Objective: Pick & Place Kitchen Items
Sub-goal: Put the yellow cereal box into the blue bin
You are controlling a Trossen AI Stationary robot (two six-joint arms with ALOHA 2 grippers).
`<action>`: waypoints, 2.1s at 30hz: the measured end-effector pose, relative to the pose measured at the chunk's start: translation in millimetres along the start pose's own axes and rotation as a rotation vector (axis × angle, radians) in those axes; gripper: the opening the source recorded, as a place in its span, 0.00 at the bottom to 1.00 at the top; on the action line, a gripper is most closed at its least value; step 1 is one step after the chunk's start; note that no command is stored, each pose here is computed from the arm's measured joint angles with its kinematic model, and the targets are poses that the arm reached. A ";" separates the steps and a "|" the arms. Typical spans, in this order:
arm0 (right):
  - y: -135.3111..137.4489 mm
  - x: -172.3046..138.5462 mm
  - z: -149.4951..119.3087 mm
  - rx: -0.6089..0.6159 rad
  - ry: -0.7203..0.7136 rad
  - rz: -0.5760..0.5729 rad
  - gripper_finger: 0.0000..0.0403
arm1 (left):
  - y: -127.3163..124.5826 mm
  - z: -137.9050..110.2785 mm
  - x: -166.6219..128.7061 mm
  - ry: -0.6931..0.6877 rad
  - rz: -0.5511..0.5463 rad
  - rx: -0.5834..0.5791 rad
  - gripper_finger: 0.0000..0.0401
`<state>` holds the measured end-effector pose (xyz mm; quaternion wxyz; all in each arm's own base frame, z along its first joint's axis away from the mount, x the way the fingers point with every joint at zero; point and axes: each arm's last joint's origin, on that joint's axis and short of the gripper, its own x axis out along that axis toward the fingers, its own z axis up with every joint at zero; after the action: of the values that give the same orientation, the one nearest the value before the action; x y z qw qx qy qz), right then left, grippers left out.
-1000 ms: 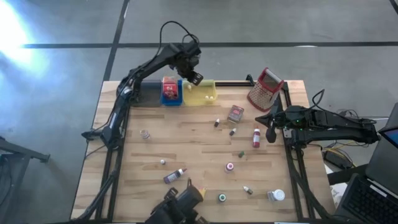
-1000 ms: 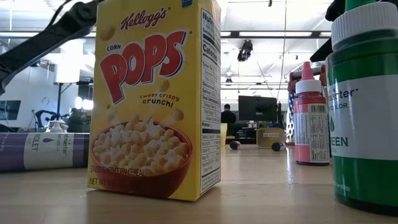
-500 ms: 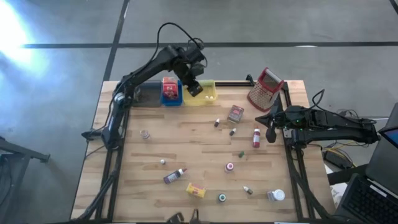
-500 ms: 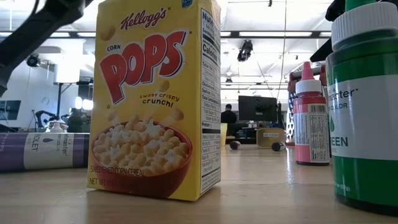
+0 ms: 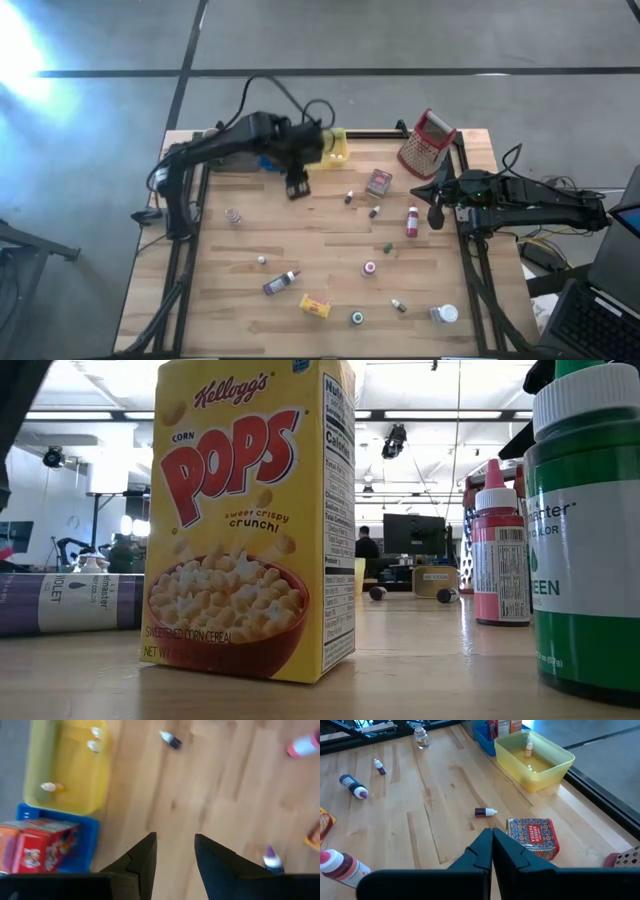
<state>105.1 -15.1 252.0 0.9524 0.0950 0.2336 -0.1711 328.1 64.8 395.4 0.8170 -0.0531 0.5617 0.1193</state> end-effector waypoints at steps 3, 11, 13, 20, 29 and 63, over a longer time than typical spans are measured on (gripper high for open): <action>0.0 0.0 0.0 0.000 0.000 0.000 0.02 | -18.9 -14.8 -2.7 0.010 0.008 0.035 0.34; 0.0 0.1 0.0 0.000 0.001 0.000 0.02 | -52.1 -55.7 -1.6 0.046 0.027 0.070 0.34; 0.0 0.1 0.0 0.000 0.001 0.000 0.02 | -59.5 -65.8 -0.5 0.049 0.019 0.079 0.34; 0.0 0.1 0.0 0.000 0.001 0.000 0.02 | -84.4 -100.1 2.6 0.048 -0.020 0.172 0.34; 0.0 0.1 0.0 0.000 0.000 0.000 0.02 | -115.4 -139.9 11.5 0.025 -0.083 0.324 0.34; 0.0 0.1 -0.1 0.000 0.001 0.000 0.02 | -179.1 -152.1 43.9 -0.327 -0.387 0.568 0.50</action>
<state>105.2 -15.1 251.9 0.9524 0.0949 0.2340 -0.1711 251.0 -135.8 290.9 0.8855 0.0901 0.4140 -0.1909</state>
